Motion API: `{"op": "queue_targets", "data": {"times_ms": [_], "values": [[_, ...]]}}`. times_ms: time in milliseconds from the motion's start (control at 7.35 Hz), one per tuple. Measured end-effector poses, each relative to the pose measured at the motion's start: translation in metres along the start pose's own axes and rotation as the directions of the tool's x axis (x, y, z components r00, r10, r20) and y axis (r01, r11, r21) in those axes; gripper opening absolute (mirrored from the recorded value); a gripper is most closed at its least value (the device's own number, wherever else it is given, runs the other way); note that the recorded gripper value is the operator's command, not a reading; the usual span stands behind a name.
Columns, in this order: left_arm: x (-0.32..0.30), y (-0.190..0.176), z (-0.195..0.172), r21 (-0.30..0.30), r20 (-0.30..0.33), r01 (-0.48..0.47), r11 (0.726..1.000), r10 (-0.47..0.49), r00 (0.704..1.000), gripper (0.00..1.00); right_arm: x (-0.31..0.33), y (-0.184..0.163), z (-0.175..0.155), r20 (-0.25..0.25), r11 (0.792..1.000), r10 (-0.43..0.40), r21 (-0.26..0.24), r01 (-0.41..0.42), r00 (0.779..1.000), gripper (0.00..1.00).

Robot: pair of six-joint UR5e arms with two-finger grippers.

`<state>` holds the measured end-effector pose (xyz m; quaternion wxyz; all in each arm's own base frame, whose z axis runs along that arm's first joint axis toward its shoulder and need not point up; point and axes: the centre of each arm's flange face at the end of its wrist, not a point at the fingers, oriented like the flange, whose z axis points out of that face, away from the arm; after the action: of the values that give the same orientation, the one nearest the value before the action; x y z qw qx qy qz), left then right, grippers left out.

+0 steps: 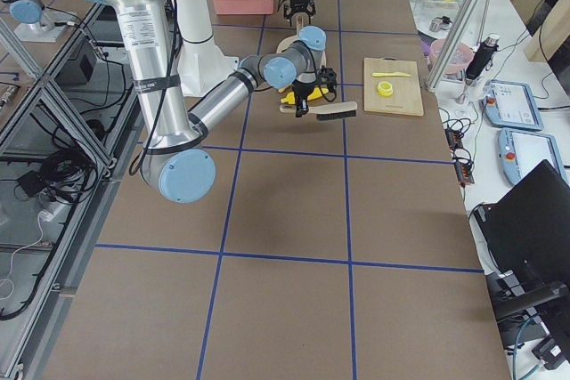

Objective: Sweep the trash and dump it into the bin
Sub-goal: 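Lower the brush with the right gripper beside the corn cob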

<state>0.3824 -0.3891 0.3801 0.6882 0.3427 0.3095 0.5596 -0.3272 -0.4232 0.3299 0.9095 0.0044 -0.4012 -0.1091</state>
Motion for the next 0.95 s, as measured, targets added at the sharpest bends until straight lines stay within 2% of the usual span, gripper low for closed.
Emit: {"op": "queue_targets", "data": {"times_ms": [408,680,952], "values": [[0.006,0.024,-0.002,0.041,0.014,-0.014,0.999,0.014,1.000,0.96,-0.059,0.026,0.032,-0.007,0.999,0.049,-0.023,-0.049,0.999,0.00],[0.007,0.024,-0.003,0.053,0.013,-0.016,0.998,0.015,1.000,0.95,-0.090,0.053,0.064,-0.030,0.995,0.082,-0.059,-0.083,0.996,0.00],[0.009,0.021,-0.002,0.067,0.002,-0.006,0.998,0.006,1.000,0.93,-0.116,0.072,0.085,-0.046,0.991,0.108,-0.072,-0.111,0.993,0.00]]}}
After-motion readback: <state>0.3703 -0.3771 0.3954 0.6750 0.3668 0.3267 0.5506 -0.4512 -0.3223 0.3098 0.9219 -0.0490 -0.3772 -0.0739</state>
